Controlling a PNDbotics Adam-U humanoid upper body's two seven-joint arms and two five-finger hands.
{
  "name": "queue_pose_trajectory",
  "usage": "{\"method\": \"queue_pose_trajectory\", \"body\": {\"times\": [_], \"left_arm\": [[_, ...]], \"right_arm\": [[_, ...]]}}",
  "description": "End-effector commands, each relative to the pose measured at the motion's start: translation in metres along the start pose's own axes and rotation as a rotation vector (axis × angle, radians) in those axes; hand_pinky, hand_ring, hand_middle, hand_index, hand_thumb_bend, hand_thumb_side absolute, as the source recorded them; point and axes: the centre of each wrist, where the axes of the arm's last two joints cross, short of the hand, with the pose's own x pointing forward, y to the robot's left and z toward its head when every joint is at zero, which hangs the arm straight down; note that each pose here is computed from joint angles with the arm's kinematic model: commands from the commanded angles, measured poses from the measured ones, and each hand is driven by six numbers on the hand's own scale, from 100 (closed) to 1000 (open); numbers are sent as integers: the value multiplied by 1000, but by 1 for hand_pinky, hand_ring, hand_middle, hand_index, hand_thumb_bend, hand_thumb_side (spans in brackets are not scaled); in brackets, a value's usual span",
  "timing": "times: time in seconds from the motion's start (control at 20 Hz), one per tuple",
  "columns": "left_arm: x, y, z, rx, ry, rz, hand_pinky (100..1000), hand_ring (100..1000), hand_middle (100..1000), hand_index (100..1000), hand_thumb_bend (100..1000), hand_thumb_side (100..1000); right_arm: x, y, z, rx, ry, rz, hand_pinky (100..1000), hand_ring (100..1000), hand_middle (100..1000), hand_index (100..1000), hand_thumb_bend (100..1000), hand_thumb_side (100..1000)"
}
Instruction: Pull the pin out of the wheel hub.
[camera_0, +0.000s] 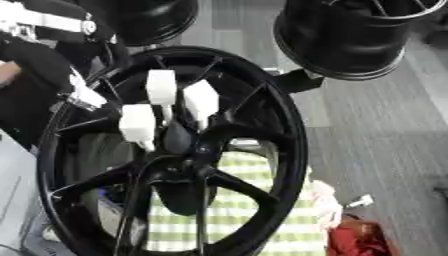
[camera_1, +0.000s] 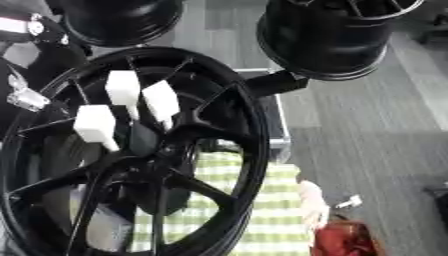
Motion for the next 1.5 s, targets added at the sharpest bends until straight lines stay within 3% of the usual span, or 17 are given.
{"method": "queue_pose_trajectory", "body": {"times": [0.05, 0.75, 1.5], "left_arm": [[1, 6, 4, -3, 12, 12, 825, 803, 761, 840, 661, 496], [-3, -6, -24, -85, 12, 55, 820, 796, 747, 815, 672, 483], [-23, -23, -51, -154, 46, 136, 792, 770, 720, 799, 654, 456]], "right_arm": [[8, -9, -8, -21, -34, 11, 830, 800, 762, 802, 100, 652], [10, -8, -10, -28, -40, -3, 829, 798, 759, 801, 100, 653], [13, -8, -13, -50, -53, -25, 826, 797, 759, 799, 100, 657]]}}
